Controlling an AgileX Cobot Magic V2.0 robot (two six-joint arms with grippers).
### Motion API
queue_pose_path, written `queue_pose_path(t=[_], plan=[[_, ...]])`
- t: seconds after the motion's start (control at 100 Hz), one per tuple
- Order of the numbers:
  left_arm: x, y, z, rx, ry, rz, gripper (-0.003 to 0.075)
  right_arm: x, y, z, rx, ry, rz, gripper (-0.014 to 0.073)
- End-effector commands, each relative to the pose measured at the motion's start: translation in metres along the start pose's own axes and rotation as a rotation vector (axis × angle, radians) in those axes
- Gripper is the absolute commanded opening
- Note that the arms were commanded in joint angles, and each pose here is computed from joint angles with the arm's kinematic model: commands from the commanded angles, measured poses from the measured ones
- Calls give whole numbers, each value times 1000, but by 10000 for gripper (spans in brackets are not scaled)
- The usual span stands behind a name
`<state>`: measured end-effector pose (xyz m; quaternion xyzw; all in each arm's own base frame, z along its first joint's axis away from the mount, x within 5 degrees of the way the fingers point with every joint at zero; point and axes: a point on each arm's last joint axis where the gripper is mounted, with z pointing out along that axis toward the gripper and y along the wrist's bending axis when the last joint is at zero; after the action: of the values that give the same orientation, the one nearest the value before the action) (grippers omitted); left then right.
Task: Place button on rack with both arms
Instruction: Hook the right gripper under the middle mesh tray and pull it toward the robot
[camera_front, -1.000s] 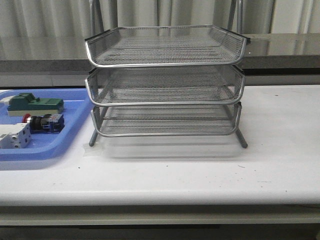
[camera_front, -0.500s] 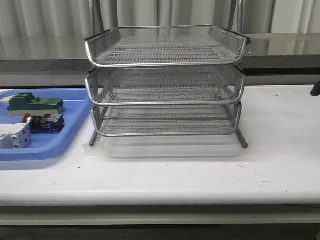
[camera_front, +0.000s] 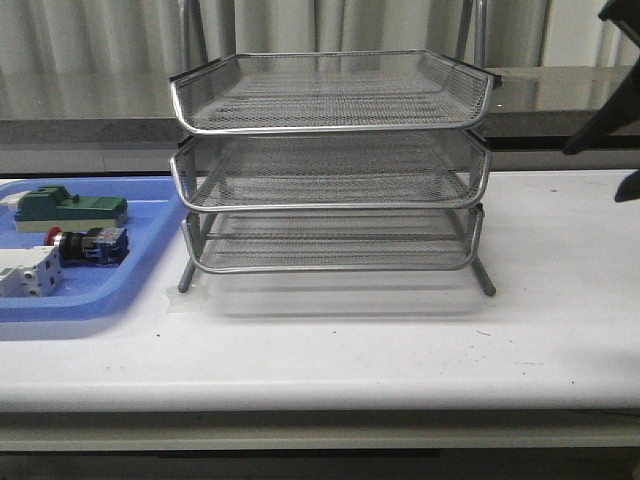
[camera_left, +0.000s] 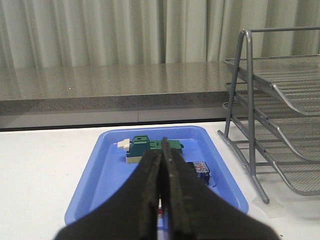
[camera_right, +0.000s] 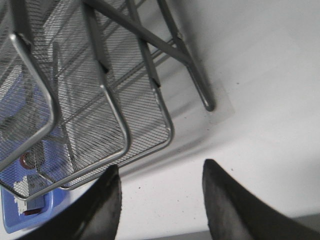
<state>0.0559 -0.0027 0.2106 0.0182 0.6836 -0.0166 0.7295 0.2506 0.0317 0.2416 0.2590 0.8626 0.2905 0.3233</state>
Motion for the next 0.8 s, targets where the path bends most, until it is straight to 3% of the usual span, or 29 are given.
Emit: queue_pose_path(t=[0.0,0.45,0.79], plan=[[6,-1,-2,5,-67,-13,-20,-12,17,2,-80,-15,-27,388],[6,-1,-2,5,-67,-13,-20,-16,24,57,-261,97,-45,388],[6,-1,-2,5,-67,-13,-20,-10,25,86,-282,167,-10,384]])
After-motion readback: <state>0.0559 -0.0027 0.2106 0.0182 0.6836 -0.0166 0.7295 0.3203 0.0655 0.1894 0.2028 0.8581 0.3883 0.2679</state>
